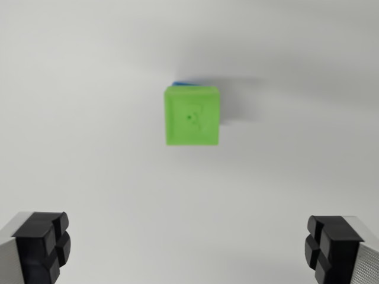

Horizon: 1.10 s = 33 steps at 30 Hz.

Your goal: Stack cube

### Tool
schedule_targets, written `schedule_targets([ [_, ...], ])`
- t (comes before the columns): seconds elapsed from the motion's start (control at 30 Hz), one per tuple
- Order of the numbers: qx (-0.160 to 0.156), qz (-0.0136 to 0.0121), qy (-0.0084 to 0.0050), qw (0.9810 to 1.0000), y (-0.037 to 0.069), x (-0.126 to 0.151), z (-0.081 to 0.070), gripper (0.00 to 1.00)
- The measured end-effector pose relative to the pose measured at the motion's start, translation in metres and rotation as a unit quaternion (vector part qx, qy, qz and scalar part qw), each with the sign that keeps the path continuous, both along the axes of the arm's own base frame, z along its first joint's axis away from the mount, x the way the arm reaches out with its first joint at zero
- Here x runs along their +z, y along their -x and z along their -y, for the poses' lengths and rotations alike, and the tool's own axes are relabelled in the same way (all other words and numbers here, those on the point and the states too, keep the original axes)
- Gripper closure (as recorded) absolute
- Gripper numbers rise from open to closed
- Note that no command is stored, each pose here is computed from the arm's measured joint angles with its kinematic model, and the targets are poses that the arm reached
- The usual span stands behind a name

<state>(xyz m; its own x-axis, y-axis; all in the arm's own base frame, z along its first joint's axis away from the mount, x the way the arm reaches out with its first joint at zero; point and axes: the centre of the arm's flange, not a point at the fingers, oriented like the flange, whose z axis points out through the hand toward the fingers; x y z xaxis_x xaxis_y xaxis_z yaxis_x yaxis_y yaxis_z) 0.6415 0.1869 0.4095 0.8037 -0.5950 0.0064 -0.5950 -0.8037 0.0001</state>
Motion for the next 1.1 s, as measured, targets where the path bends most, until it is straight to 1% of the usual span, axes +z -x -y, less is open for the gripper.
schedule_targets([
  [0.1,0.000,-0.0006,0.0002,1.0000,0.000,0.010,0.000,0.00],
  [0.17,0.000,-0.0001,0.0001,1.0000,0.000,0.016,0.000,0.00],
  [0.27,0.000,-0.0003,0.0002,1.0000,0.000,0.026,0.000,0.00],
  [0.33,0.000,0.0001,0.0001,1.0000,0.000,0.032,0.000,0.00],
  [0.5,0.000,-0.0004,0.0003,1.0000,0.000,0.043,0.000,0.00],
  [0.6,0.000,-0.0002,0.0002,1.0000,0.000,0.048,0.000,0.00],
  [0.77,0.000,-0.0002,0.0002,1.0000,-0.001,0.055,0.000,0.00],
  [1.1,0.000,-0.0016,0.0007,1.0000,-0.001,0.056,0.000,0.00],
])
